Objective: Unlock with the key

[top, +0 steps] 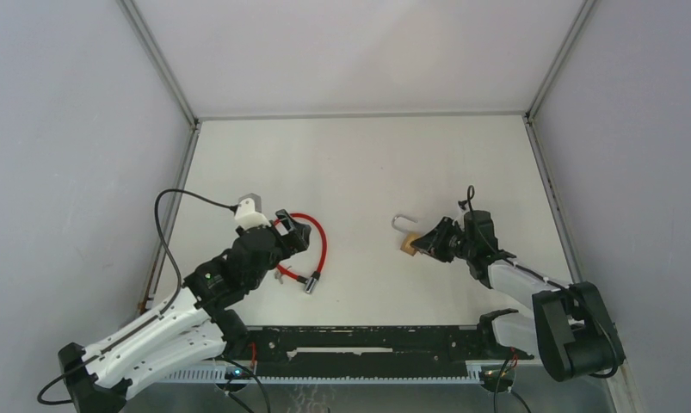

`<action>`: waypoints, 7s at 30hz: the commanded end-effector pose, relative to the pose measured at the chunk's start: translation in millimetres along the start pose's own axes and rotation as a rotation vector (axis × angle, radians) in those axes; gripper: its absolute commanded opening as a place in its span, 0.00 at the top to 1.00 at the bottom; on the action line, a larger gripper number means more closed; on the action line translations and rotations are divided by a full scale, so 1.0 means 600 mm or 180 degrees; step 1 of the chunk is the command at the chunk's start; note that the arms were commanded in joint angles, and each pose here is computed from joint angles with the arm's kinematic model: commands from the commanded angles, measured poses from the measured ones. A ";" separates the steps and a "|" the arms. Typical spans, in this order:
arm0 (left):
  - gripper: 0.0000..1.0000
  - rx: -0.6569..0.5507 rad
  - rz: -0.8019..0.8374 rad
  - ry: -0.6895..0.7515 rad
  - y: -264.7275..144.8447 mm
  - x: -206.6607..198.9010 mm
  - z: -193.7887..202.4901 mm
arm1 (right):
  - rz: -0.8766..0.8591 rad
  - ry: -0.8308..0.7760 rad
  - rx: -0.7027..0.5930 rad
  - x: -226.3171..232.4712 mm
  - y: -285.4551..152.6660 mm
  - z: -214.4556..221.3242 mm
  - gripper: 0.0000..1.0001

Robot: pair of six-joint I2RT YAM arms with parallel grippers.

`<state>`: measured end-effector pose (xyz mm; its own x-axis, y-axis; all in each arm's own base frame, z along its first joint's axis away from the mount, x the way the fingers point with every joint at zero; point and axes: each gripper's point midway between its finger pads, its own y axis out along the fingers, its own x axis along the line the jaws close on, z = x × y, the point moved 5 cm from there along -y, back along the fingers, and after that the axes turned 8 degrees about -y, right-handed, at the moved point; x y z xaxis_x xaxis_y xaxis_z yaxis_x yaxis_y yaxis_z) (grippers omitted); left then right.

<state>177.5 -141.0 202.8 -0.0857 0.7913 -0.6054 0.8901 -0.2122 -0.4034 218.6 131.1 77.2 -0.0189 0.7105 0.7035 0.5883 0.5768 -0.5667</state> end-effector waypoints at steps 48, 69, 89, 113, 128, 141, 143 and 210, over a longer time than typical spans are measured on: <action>0.28 0.2242 -0.0269 0.2016 0.077 0.097 0.215 | 0.0348 0.0256 -0.0328 0.082 -0.253 0.053 0.12; 0.91 0.1887 0.0002 0.2231 0.099 0.044 0.175 | 0.0122 0.0279 -0.0335 0.108 -0.249 0.041 0.16; 0.89 0.2350 -0.0498 0.0832 0.162 -0.116 0.274 | 0.0262 0.0328 -0.0367 0.098 -0.282 0.067 0.16; 0.59 0.2163 -0.0735 -0.0735 0.282 -0.240 0.312 | 0.0419 0.0403 -0.0365 0.081 -0.312 0.099 0.16; 0.08 0.1492 -0.0252 0.0300 0.221 -0.223 0.132 | 0.0360 0.0290 -0.0314 0.093 -0.303 0.083 0.16; 0.10 0.0673 -0.0673 0.0966 0.086 -0.002 -0.003 | 0.0366 0.0253 -0.0210 0.102 -0.290 0.068 0.17; 0.10 0.0558 -0.0774 0.0804 0.069 0.035 -0.017 | 0.0368 0.0242 -0.0181 0.104 -0.279 0.060 0.17; 0.81 0.1889 -0.1476 0.0222 0.062 0.203 0.168 | 0.0316 0.0187 0.0174 0.085 -0.160 -0.092 0.35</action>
<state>169.9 -107.8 57.7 -0.3330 0.9000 -0.2812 0.4615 -0.1045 -0.8810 228.3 92.8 182.5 0.0648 0.7392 0.6703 0.5253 0.5459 -0.6527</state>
